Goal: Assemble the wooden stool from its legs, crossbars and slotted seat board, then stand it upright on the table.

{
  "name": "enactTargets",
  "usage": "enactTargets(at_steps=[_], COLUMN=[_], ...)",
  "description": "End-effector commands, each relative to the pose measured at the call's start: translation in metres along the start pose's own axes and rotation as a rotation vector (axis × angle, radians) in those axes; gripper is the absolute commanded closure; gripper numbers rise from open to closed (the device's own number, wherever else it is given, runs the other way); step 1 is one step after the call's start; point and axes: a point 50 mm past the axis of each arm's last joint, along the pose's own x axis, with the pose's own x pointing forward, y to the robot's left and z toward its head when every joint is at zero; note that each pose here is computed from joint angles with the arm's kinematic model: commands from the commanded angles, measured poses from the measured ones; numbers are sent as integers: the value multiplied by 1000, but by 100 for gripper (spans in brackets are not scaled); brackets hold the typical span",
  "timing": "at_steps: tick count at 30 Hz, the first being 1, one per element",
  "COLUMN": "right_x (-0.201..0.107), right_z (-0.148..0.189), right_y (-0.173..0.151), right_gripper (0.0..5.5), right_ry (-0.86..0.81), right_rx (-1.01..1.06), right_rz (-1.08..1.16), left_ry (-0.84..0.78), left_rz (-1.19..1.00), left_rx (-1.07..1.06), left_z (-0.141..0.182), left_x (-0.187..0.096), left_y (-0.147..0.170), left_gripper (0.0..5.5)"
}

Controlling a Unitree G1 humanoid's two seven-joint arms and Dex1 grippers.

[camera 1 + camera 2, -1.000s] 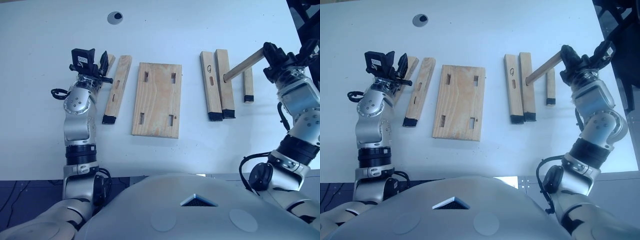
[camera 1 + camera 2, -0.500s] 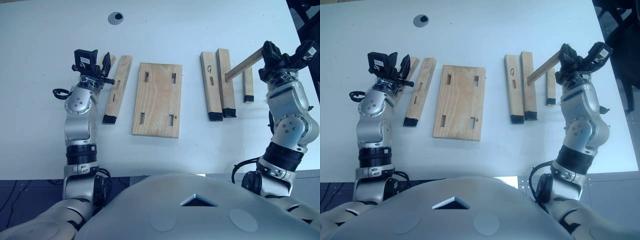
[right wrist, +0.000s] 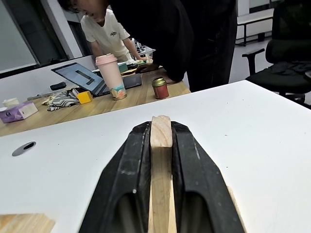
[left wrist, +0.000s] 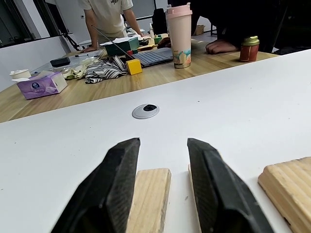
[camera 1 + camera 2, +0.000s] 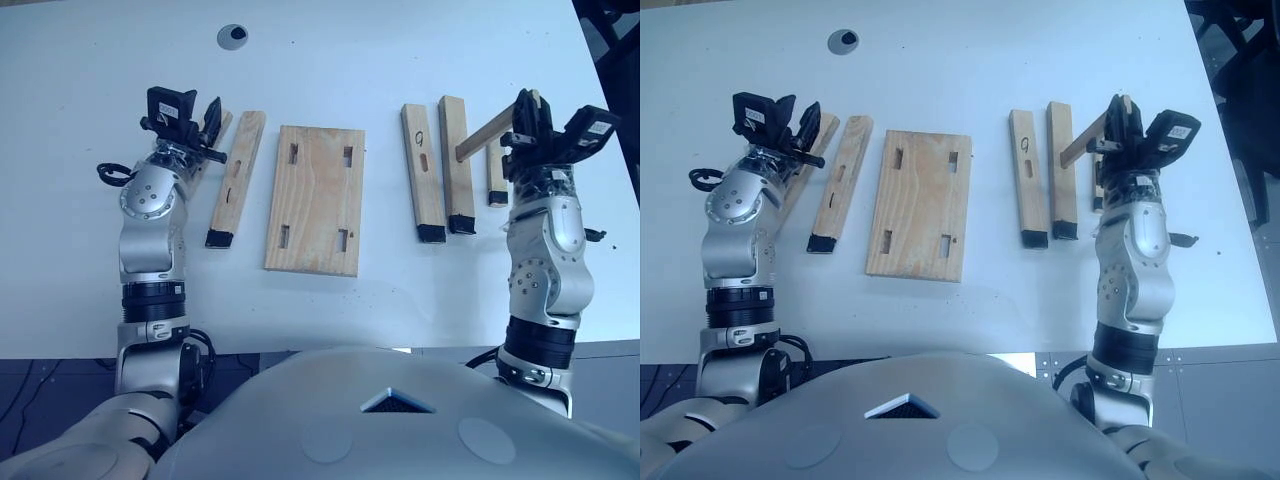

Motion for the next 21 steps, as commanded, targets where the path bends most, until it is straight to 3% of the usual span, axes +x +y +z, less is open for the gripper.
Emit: enactTargets(at_steps=[1, 10, 18, 21], right_x=[-11, -19, -32, -24], right_z=[-42, -67, -71, -69], right_y=[-15, -25, -29, -28], right_gripper=[511, 511, 511, 438], right_ry=[261, 501, 523, 513], right_rx=[-97, -220, -262, -267], right_rz=[-32, -14, 66, 81], left_ry=[3, -1, -3, -7], left_rz=[11, 33, 54, 62], left_rx=[-3, -25, -25, -29], left_z=[0, -6, -8, -7], left_x=[1, 0, -1, 1], left_y=[-3, -10, -6, -6], left_gripper=[373, 373, 373, 373])
